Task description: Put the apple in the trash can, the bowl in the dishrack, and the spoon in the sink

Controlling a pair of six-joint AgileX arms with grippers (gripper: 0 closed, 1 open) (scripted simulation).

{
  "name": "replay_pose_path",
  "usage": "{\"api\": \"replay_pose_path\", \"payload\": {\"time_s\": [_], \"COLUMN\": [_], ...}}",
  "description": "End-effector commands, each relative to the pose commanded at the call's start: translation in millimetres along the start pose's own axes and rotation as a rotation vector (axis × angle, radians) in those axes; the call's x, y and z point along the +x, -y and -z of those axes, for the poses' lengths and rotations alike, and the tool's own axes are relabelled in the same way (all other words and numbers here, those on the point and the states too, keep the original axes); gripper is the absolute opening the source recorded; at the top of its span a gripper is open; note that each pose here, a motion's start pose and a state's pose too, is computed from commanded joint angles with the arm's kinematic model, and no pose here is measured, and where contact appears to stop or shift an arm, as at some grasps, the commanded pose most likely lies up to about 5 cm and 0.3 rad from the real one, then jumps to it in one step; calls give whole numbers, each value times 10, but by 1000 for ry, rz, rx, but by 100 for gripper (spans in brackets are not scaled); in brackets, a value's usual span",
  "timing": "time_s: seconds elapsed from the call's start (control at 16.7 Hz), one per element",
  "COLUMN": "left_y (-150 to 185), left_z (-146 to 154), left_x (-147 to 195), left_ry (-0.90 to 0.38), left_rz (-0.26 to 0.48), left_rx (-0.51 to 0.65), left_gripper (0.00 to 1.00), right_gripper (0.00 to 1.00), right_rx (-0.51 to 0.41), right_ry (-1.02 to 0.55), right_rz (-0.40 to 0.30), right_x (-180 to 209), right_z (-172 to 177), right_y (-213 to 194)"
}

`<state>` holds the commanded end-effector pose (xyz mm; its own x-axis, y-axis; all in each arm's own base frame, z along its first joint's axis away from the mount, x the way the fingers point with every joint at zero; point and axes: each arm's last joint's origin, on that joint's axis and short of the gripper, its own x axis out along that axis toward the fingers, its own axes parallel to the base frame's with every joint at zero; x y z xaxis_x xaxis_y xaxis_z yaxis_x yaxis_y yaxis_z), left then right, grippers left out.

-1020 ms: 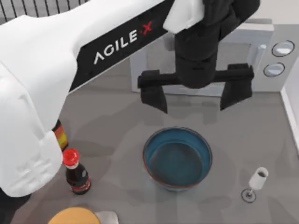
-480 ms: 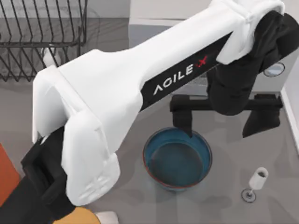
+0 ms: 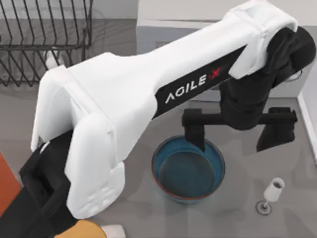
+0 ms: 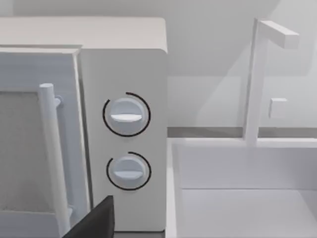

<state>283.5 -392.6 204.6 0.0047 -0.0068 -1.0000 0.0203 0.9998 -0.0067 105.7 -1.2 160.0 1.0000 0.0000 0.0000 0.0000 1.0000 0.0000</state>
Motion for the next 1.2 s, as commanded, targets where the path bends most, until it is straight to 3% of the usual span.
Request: {"api": "replay_pose_path", "payload": {"time_s": [0.36,0.72,1.2], "left_y": [-20,-28,-28], "left_z": [31,46,46], "left_x": [680,765,765], "left_ry": [-5,-5,-5], "left_rz": [-7,-6,-6], "left_rx": [0,0,0], "left_gripper": [100,100,40], "right_gripper": [100,100,100], "right_rx": [0,0,0], "right_ry": [0,0,0], "right_rz": [0,0,0], "right_x": [0,0,0], "right_z": [0,0,0], "right_y": [0,0,0]}}
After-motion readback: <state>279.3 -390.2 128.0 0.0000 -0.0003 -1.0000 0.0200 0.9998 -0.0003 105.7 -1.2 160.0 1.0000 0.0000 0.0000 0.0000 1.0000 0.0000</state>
